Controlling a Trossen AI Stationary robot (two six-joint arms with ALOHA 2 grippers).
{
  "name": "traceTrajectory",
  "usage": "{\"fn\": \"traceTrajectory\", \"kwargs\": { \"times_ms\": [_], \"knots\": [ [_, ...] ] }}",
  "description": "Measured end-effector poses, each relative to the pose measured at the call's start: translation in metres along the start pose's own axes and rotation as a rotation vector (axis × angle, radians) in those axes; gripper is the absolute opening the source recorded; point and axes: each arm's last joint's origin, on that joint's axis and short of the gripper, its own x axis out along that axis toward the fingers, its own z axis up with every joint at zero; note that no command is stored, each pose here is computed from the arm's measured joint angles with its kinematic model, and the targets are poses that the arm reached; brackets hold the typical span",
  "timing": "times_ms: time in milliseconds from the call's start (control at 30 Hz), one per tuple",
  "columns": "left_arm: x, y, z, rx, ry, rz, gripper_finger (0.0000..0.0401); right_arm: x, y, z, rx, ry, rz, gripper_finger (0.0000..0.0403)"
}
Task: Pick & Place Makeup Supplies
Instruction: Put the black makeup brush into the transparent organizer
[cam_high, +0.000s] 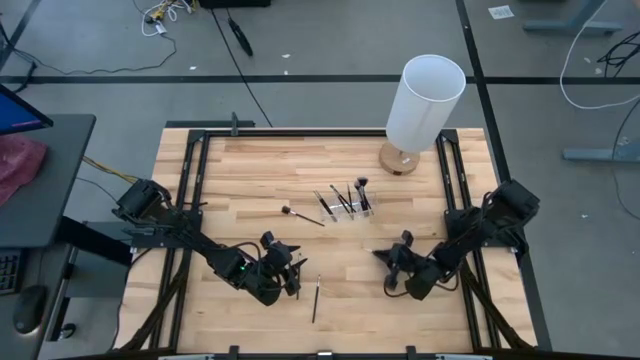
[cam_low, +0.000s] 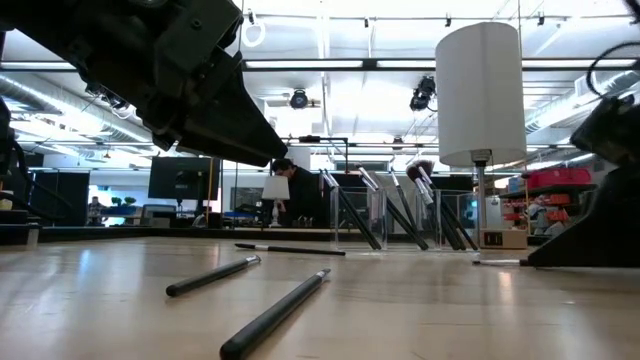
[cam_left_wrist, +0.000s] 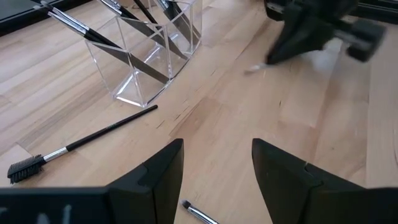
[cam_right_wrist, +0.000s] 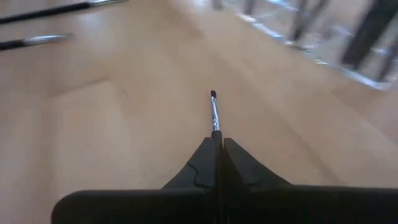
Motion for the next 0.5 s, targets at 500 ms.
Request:
{"fn": "traceTrajectory", "kwargs": {
  "times_ms": [500],
  "knots": [
    [-0.006, -0.006, -0.001, 0.21, -0.014, -0.043, 0.0193, -0.016, 0.04, 0.048, -0.039, -0.295, 0.443, 0.0006]
  ]
}}
